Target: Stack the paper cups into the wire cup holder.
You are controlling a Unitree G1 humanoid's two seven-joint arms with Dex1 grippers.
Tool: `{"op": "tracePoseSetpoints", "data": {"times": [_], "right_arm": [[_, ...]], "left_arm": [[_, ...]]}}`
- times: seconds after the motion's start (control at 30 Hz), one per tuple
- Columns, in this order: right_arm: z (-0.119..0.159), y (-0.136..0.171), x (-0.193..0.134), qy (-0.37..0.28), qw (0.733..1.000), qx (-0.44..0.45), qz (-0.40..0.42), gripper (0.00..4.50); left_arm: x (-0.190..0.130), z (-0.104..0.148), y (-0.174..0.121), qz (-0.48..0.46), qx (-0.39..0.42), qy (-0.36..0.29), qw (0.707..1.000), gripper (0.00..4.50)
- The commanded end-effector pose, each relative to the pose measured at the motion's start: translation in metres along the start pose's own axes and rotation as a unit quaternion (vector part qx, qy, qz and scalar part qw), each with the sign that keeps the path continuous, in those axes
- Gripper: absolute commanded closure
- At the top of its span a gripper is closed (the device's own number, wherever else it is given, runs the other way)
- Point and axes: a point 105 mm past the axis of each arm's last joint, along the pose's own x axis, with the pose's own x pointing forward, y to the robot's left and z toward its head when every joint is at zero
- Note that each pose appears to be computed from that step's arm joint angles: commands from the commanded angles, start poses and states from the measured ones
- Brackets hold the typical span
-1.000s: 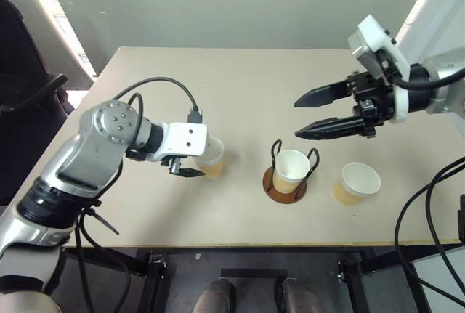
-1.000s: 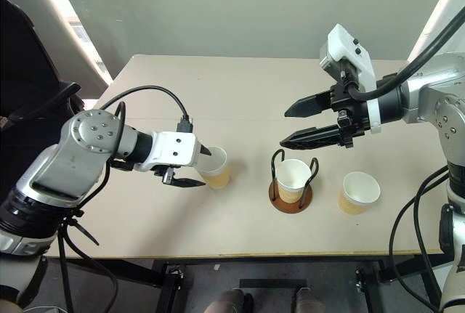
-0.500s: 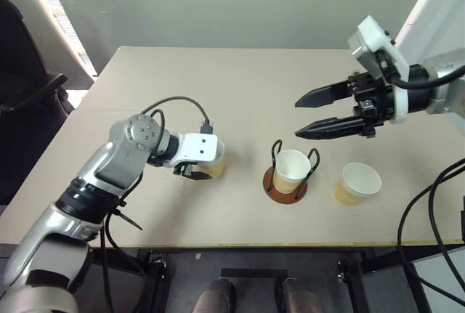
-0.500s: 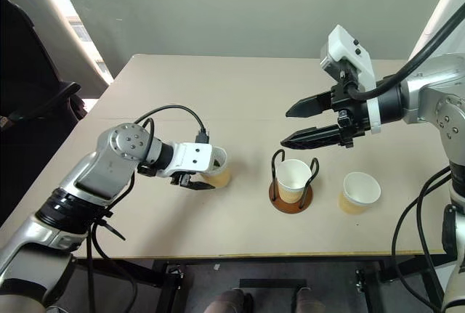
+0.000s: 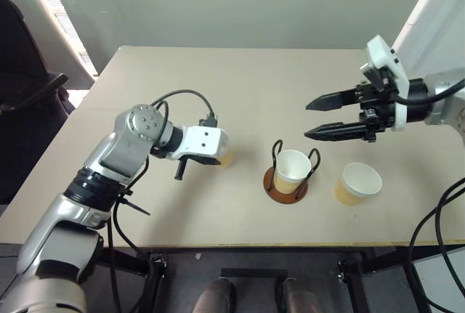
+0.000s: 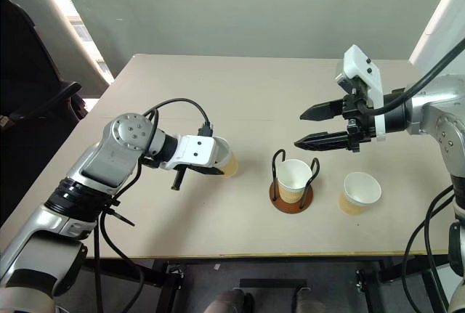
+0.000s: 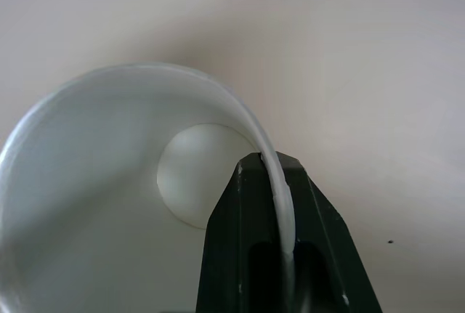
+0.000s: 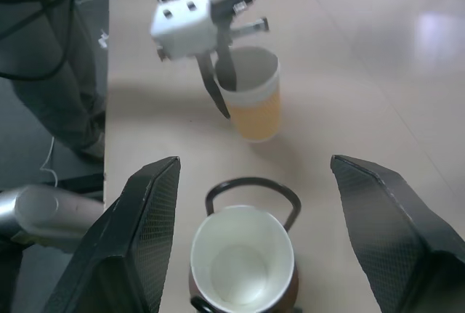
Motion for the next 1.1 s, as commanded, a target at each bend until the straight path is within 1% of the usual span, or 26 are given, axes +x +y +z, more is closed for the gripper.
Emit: {"op": "tracePoseSetpoints", "data": {"times": [0.03, 0.17, 0.27, 0.4, 0.57, 0.7, 0.77, 0.87, 1.1], "right_arm": [[0.015, -0.002, -0.016, -0.032, 0.998, -0.035, -0.029, 1.07], [0.015, 0.000, -0.026, -0.055, 0.998, -0.032, -0.029, 1.07], [0.009, 0.005, -0.038, -0.048, 0.997, -0.041, -0.037, 1.07], [0.000, 0.010, -0.049, -0.032, 0.998, -0.040, -0.041, 1.07], [-0.020, 0.015, -0.058, 0.014, 0.999, -0.017, -0.039, 1.07], [-0.016, 0.022, -0.068, 0.025, 0.999, -0.016, -0.033, 1.07], [-0.012, 0.026, -0.072, 0.026, 0.999, -0.017, -0.030, 1.07], [-0.009, 0.034, -0.083, 0.040, 0.999, -0.015, -0.032, 1.07], [-0.009, 0.044, -0.092, 0.058, 0.997, -0.016, -0.048, 1.07]], "left_arm": [[-0.022, 0.026, 0.011, 0.012, 0.030, -0.028, 0.999, 4.46], [-0.037, 0.044, 0.011, -0.009, 0.038, -0.054, 0.998, 4.46], [-0.049, 0.062, 0.015, -0.028, 0.050, -0.076, 0.995, 4.46], [-0.060, 0.083, 0.023, -0.037, 0.068, -0.098, 0.992, 4.46], [-0.067, 0.108, 0.033, -0.051, 0.088, -0.125, 0.987, 4.46], [-0.063, 0.128, 0.039, -0.070, 0.108, -0.149, 0.981, 4.46], [-0.059, 0.133, 0.041, -0.080, 0.113, -0.155, 0.978, 4.46], [-0.046, 0.144, 0.038, -0.110, 0.126, -0.167, 0.972, 4.46], [-0.023, 0.152, 0.040, -0.147, 0.140, -0.170, 0.964, 4.46]]}}
